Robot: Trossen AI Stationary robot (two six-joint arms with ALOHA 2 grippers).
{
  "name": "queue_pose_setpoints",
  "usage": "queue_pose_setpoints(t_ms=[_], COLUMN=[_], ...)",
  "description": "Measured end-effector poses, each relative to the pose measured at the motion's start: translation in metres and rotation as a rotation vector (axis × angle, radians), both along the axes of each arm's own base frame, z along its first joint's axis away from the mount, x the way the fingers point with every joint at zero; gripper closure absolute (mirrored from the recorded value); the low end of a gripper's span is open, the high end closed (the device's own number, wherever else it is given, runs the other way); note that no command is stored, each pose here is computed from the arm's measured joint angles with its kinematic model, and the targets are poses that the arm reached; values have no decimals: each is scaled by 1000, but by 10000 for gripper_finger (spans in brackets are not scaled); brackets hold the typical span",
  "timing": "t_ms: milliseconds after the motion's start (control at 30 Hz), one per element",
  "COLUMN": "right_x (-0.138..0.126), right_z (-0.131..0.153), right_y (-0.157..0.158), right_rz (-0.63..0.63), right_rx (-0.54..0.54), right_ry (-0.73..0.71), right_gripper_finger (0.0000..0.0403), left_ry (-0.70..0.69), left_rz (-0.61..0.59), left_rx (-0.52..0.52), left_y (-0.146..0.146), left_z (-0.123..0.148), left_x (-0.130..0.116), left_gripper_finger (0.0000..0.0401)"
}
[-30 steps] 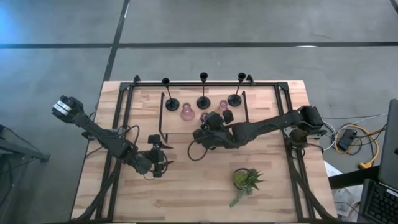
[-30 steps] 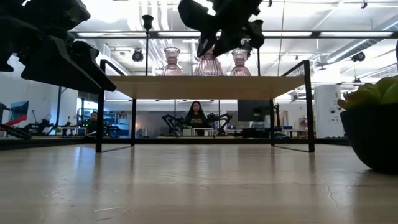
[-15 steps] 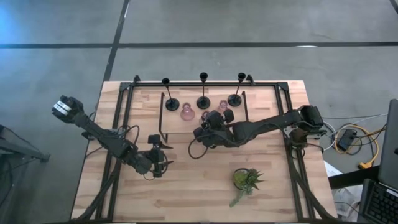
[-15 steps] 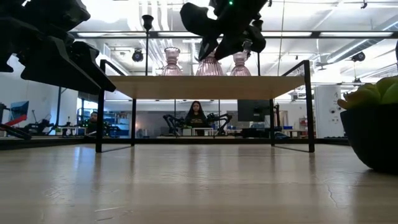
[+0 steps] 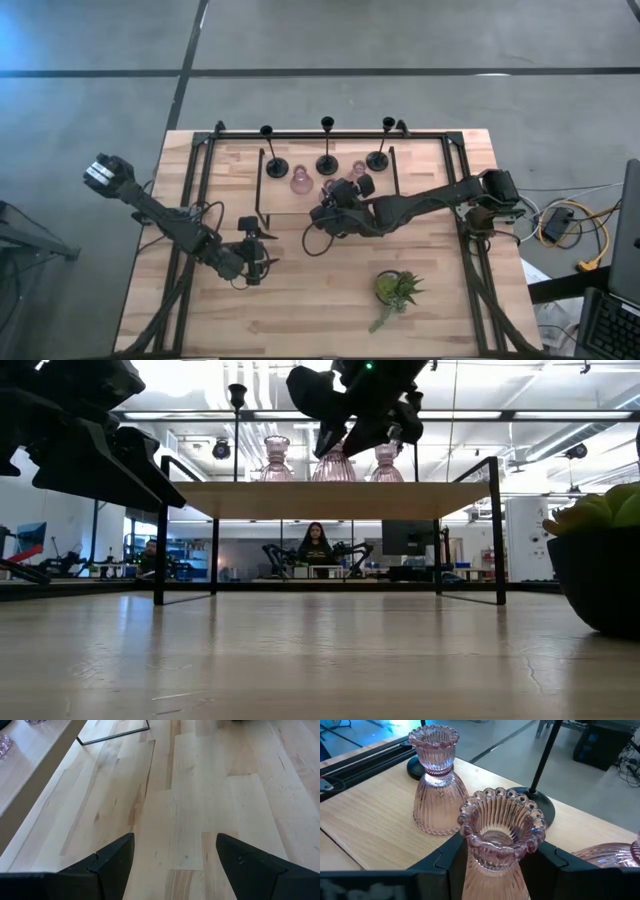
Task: Pick & Place candle stick holders
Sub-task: Put the pink glass candle holder on the shelf, then return to Home Position
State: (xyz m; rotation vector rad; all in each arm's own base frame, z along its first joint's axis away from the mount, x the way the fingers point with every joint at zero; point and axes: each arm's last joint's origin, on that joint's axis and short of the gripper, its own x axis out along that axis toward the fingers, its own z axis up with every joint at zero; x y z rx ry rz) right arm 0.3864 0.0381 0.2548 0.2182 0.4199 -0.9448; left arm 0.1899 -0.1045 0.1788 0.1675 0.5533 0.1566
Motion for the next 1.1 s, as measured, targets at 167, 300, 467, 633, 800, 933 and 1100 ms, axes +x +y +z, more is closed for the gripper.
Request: queue_pose_setpoints(t_ms=[167,300,467,633,800,933,1100], right_x=[0,0,1,1,1,2,5], right_z=[0,-1,-1,-1,0,2,13], right_y=[0,-1,-5,-7,-7,-7,-6], right_rz=[3,1,-7,-5,-2,5,21], right_rx=[-2,-3,-5,2,-1,-13,-41], right_ry=[4,7,10,10,9,17,18], right_gripper_finger=[240,217,178,135,105,93,96], left_ry=[0,0,0,0,-1,-1,-1], left_rz=[0,0,1,1,4,4,4], left_rx=[0,0,1,1,3,4,3], left_y=[0,0,0,0,0,0,0], left_z=[0,0,0,0,0,0,0], left_x=[0,0,0,0,0,0,0], left_gripper_finger=[117,117,117,117,117,117,117])
